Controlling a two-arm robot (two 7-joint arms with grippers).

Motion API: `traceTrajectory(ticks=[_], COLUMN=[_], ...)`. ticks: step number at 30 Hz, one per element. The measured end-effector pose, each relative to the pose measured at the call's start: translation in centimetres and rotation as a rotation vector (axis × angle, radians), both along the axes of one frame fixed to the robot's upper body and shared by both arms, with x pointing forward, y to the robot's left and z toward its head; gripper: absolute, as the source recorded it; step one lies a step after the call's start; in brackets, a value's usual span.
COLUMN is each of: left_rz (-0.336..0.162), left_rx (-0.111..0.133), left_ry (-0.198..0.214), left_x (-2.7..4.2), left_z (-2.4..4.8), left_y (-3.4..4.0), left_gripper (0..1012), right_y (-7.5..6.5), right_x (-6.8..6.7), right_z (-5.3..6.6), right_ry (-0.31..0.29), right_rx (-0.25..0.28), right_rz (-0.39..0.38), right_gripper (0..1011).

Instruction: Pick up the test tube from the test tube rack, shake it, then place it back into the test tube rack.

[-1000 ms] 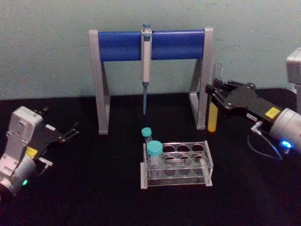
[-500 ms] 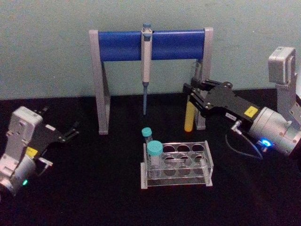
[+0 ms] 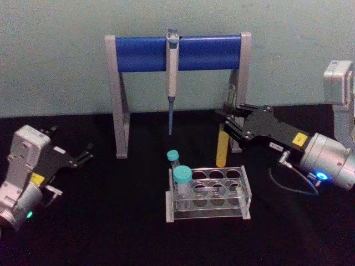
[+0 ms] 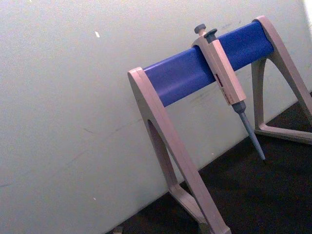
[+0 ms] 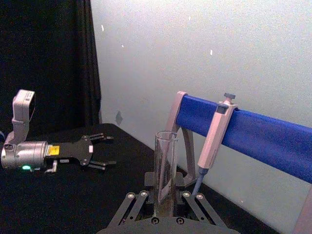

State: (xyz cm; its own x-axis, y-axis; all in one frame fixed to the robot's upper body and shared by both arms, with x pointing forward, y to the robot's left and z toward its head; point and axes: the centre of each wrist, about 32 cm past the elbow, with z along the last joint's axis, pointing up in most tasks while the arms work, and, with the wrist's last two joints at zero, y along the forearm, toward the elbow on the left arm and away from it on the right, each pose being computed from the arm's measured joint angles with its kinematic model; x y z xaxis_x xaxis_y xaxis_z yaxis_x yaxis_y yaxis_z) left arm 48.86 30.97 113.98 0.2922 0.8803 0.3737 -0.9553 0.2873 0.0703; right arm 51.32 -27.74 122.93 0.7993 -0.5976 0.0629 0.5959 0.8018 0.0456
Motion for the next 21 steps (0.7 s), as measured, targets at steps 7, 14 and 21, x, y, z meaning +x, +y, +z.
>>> traceTrajectory(ticks=[7, 14, 21], left_rz=[0.0, 0.0, 0.0], left_rx=[0.0, 0.0, 0.0], left_ry=[0.0, 0.0, 0.0], left_x=[0.0, 0.0, 0.0], left_z=[0.0, 0.0, 0.0], left_y=[0.0, 0.0, 0.0], left_gripper=[1002, 1001, 1001], right_y=[-0.1, 0.0, 0.0], right_x=[0.0, 0.2, 0.5], right_z=[-0.2, -0.6, -1.3], right_ry=[0.003, 0.003, 0.004], right_rx=[-0.005, -0.009, -0.02], right_rz=[0.003, 0.013, 0.013], right_gripper=[230, 232, 230])
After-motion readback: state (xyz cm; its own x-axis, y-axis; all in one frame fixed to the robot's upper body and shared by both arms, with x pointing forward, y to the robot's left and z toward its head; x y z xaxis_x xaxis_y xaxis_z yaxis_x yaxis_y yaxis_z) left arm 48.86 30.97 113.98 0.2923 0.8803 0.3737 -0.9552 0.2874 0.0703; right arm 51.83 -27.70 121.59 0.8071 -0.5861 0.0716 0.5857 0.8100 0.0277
